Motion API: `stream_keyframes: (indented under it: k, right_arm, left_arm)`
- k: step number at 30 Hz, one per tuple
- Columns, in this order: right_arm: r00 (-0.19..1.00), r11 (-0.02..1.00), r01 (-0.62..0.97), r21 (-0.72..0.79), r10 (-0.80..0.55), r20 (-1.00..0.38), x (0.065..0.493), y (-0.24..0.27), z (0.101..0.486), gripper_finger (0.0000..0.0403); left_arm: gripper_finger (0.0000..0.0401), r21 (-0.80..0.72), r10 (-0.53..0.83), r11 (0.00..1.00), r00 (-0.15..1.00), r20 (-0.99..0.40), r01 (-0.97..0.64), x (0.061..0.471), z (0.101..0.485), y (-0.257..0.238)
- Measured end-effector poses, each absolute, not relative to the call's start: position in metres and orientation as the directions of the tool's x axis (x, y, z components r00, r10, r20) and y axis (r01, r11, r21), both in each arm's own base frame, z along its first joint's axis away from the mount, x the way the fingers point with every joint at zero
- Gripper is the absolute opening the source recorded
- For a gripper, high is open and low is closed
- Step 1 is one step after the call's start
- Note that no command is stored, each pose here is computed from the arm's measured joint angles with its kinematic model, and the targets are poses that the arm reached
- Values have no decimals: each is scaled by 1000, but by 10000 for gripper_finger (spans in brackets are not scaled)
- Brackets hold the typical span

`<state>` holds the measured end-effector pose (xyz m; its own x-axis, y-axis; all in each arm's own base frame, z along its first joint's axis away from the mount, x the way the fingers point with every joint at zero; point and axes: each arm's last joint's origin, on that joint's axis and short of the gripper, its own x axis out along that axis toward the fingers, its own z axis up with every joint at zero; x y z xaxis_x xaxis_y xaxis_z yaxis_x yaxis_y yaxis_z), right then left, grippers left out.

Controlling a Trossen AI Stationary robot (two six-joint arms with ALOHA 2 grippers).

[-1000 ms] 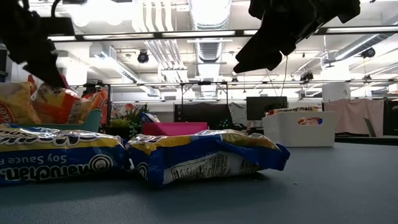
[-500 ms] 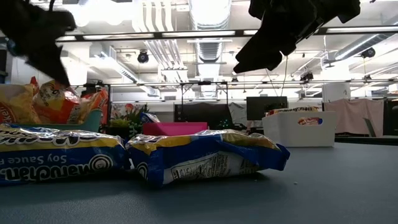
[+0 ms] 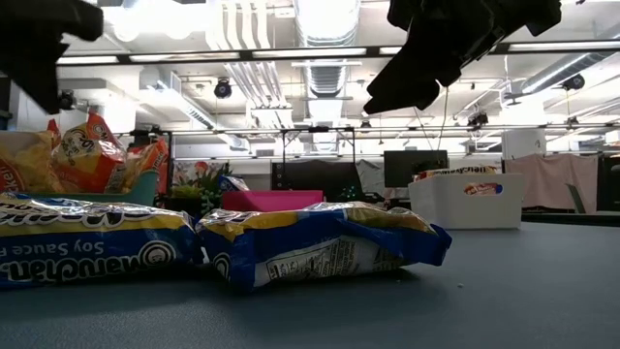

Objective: Sort Maruchan noodles
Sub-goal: Adjust the orange noddle packs in the green bin

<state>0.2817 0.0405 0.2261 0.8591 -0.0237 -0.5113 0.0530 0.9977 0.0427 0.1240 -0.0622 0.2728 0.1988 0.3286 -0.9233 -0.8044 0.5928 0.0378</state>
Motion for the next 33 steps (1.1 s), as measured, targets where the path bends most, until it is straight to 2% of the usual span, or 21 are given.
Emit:
stream_keyframes:
  k: [4, 7, 10, 18, 26, 33]
  right_arm:
    - [859, 998, 53, 43, -24, -511, 282, 40, 226, 265]
    - [859, 998, 53, 42, -24, -511, 282, 40, 226, 265]
    - [859, 998, 53, 42, -24, -511, 282, 40, 226, 265]
    - [859, 998, 54, 44, -24, -511, 282, 40, 226, 265]
    - [859, 997, 54, 45, -24, -511, 282, 40, 226, 265]
    - [859, 998, 54, 44, -24, -511, 282, 40, 226, 265]
  left_arm:
    - [56, 22, 304, 516, 159, -939, -856, 122, 269, -62]
    - [82, 40, 335, 465, 134, -932, -884, 120, 262, -60]
    - [105, 98, 374, 397, 63, -925, -912, 115, 253, -57]
    - [123, 139, 396, 363, 17, -918, -922, 111, 228, -55]
    - [106, 115, 387, 365, 39, -921, -924, 113, 221, -56]
    - [27, 121, 388, 376, 38, -921, -919, 117, 217, -59]
